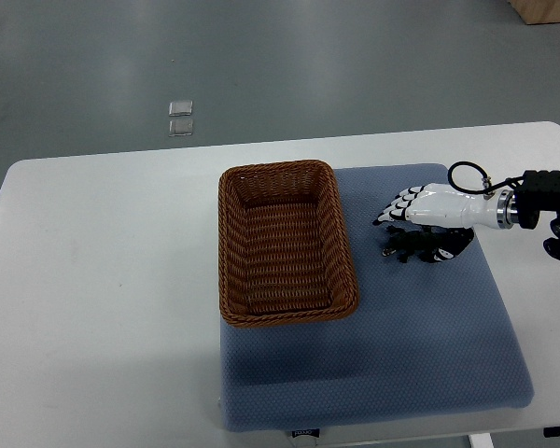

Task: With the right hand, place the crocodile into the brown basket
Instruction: 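Lower the right hand onto the crocodile and close the fingers around it, then lift the crocodile with the right hand and carry it over the basket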

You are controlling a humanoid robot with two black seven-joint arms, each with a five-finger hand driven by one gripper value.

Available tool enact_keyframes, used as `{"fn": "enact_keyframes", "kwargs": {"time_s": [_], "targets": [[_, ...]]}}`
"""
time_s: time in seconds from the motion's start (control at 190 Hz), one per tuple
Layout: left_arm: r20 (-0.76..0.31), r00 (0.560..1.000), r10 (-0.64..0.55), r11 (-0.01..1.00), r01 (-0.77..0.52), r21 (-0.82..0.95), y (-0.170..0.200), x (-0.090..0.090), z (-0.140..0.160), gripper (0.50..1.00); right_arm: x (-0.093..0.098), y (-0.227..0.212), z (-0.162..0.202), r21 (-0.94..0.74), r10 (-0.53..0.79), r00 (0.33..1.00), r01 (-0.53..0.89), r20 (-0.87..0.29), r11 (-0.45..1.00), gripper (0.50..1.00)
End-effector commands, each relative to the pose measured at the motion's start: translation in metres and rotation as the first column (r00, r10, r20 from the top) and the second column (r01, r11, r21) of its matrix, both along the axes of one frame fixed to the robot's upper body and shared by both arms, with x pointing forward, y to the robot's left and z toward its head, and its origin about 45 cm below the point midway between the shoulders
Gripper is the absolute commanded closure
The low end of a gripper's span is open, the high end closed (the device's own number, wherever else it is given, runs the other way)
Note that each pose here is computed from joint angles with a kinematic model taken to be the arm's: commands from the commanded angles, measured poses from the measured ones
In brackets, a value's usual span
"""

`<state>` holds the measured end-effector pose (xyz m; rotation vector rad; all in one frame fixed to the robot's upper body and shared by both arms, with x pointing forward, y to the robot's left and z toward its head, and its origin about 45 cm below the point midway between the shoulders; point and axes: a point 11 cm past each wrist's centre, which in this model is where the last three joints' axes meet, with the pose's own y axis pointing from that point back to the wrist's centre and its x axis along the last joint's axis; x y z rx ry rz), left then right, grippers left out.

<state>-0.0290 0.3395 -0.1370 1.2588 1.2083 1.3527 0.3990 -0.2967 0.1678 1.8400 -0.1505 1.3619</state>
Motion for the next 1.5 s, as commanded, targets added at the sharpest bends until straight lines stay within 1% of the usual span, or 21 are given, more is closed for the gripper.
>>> {"fn": "enact_keyframes", "kwargs": {"time_s": [0.0, 0.142, 0.174, 0.179, 0.189, 0.247, 0.352, 0.373, 0.379, 0.416, 0.473, 0.494, 0.531, 0.615, 0.705, 0.805, 0.899, 1.026, 1.168, 1.336, 1.494], "targets": [[0.000, 1.000, 0.000, 1.000, 0.000, 0.000, 0.000, 0.000, 0.000, 0.500, 0.001, 0.002, -0.001, -0.003, -0.005, 1.000, 0.005, 0.004, 1.000, 0.576], [0.000, 1.000, 0.000, 1.000, 0.000, 0.000, 0.000, 0.000, 0.000, 0.500, 0.002, 0.002, -0.001, -0.005, -0.009, 1.000, 0.009, 0.006, 1.000, 0.603], [0.000, 1.000, 0.000, 1.000, 0.000, 0.000, 0.000, 0.000, 0.000, 0.500, 0.002, 0.001, -0.001, -0.006, -0.010, 1.000, 0.010, 0.005, 1.000, 0.624], [0.000, 1.000, 0.000, 1.000, 0.000, 0.000, 0.000, 0.000, 0.000, 0.500, 0.002, 0.001, -0.001, -0.006, -0.010, 1.000, 0.010, 0.005, 1.000, 0.634], [0.000, 1.000, 0.000, 1.000, 0.000, 0.000, 0.000, 0.000, 0.000, 0.500, 0.002, 0.001, -0.001, -0.006, -0.010, 1.000, 0.010, 0.005, 1.000, 0.634], [0.000, 1.000, 0.000, 1.000, 0.000, 0.000, 0.000, 0.000, 0.000, 0.500, 0.003, 0.000, -0.001, -0.009, -0.016, 1.000, 0.016, 0.002, 1.000, 0.668], [0.000, 1.000, 0.000, 1.000, 0.000, 0.000, 0.000, 0.000, 0.000, 0.500, 0.006, -0.002, 0.000, -0.007, -0.033, 0.999, 0.033, 0.005, 0.999, 0.681], [0.000, 1.000, 0.000, 1.000, 0.000, 0.000, 0.000, 0.000, 0.000, 0.500, 0.007, -0.002, -0.001, -0.007, -0.035, 0.999, 0.035, 0.005, 0.999, 0.693], [0.000, 1.000, 0.000, 1.000, 0.000, 0.000, 0.000, 0.000, 0.000, 0.500, 0.007, -0.002, -0.001, -0.008, -0.036, 0.999, 0.036, 0.005, 0.999, 0.703], [0.000, 1.000, 0.000, 1.000, 0.000, 0.000, 0.000, 0.000, 0.000, 0.500, 0.007, -0.002, -0.001, -0.008, -0.035, 0.999, 0.035, 0.004, 0.999, 0.722], [0.000, 1.000, 0.000, 1.000, 0.000, 0.000, 0.000, 0.000, 0.000, 0.500, 0.007, -0.002, -0.001, -0.006, -0.037, 0.999, 0.037, 0.002, 0.999, 0.777], [0.000, 1.000, 0.000, 1.000, 0.000, 0.000, 0.000, 0.000, 0.000, 0.500, 0.007, -0.002, -0.001, -0.006, -0.037, 0.999, 0.037, 0.002, 0.999, 0.783], [0.000, 1.000, 0.000, 1.000, 0.000, 0.000, 0.000, 0.000, 0.000, 0.500, 0.006, -0.002, -0.002, -0.008, -0.037, 0.999, 0.037, 0.000, 0.999, 0.822], [0.000, 1.000, 0.000, 1.000, 0.000, 0.000, 0.000, 0.000, 0.000, 0.500, 0.006, -0.002, -0.002, -0.008, -0.038, 0.999, 0.038, -0.003, 0.999, 0.885], [0.000, 1.000, 0.000, 1.000, 0.000, 0.000, 0.000, 0.000, 0.000, 0.500, 0.006, -0.002, -0.002, -0.008, -0.037, 0.999, 0.037, -0.004, 0.999, 0.920], [0.000, 1.000, 0.000, 1.000, 0.000, 0.000, 0.000, 0.000, 0.000, 0.500, 0.006, -0.003, -0.002, -0.009, -0.038, 0.999, 0.038, -0.004, 0.999, 0.926], [0.000, 1.000, 0.000, 1.000, 0.000, 0.000, 0.000, 0.000, 0.000, 0.500, 0.007, -0.003, 0.000, -0.003, -0.038, 0.999, 0.038, 0.001, 0.999, 0.957], [0.000, 1.000, 0.000, 1.000, 0.000, 0.000, 0.000, 0.000, 0.000, 0.500, 0.008, -0.005, 0.003, 0.002, -0.044, 0.999, 0.044, 0.007, 0.999, 0.961], [0.000, 1.000, 0.000, 1.000, 0.000, 0.000, 0.000, 0.000, 0.000, 0.500, 0.014, -0.006, 0.014, 0.007, -0.044, 0.999, 0.044, 0.029, 0.999, 0.963], [0.000, 1.000, 0.000, 1.000, 0.000, 0.000, 0.000, 0.000, 0.000, 0.500, 0.020, -0.011, 0.025, 0.057, -0.091, 0.995, 0.089, 0.030, 0.994, 0.961], [0.000, 1.000, 0.000, 1.000, 0.000, 0.000, 0.000, 0.000, 0.000, 0.500, 0.022, -0.010, 0.030, 0.063, -0.095, 0.995, 0.092, 0.033, 0.994, 0.961]]}}
